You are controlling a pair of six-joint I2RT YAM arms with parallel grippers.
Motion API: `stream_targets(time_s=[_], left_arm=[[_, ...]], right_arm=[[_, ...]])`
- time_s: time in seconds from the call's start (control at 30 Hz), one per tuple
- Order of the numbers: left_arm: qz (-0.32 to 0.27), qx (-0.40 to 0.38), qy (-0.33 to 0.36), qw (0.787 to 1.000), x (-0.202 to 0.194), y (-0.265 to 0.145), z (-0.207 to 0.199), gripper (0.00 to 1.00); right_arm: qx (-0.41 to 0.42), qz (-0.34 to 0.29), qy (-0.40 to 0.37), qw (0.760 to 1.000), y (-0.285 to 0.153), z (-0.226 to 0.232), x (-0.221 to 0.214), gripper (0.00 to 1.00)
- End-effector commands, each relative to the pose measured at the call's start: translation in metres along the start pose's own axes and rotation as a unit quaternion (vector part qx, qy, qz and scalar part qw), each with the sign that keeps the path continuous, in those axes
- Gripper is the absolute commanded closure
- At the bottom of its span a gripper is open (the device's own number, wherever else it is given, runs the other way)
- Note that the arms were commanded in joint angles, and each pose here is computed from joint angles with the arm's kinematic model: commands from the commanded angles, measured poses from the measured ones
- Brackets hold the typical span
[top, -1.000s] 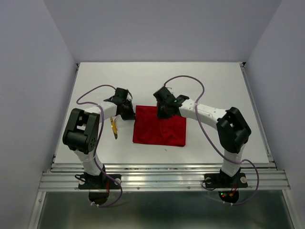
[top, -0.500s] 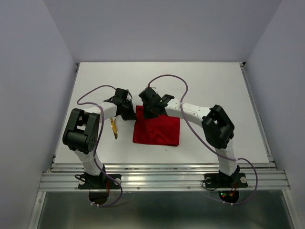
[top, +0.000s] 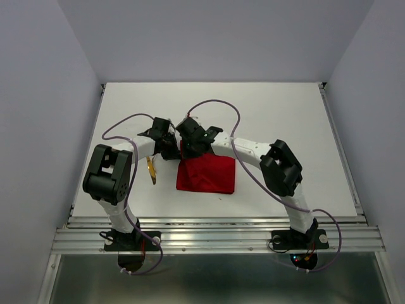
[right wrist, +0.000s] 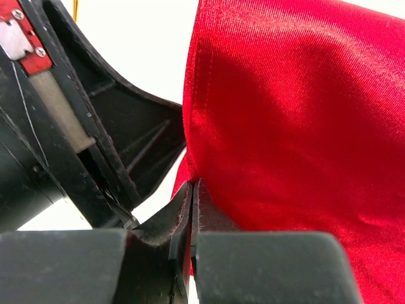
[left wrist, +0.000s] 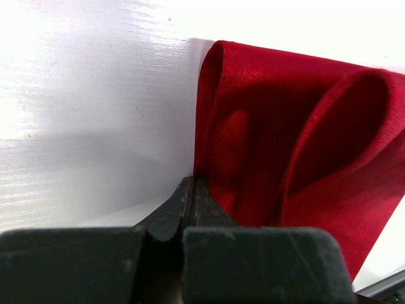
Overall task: Fold the napkin into a case and place the utensils inside
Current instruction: Fold the rectangle-folded napkin at the center of the board.
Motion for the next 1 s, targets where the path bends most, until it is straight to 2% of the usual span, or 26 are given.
stream_targets(time_s=[0.0,0.97], left_arm=[[0.003,0.01,0.003,1.0,-0.007,-0.008,0.003,1.0],[-0.009,0.008,-0.017,1.0,-0.02,-0.008,0.012,1.0]], right_arm=[[0.018,-0.016,-0.004,1.0,-0.001,0.017,0.006,0.99],[0.066,-0.011,0.017,0.998,0.01,0.028,0.005,0.99]])
Point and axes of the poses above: each gripper's point midway between its finger pads, its own y axis out along the fingers, its own z axis along the line the jaws close on, x = y × z, the point moved 10 cm from there along -y, back along the fingers, and after that the axes turned 4 degrees about -y, right-handed, at the moved point
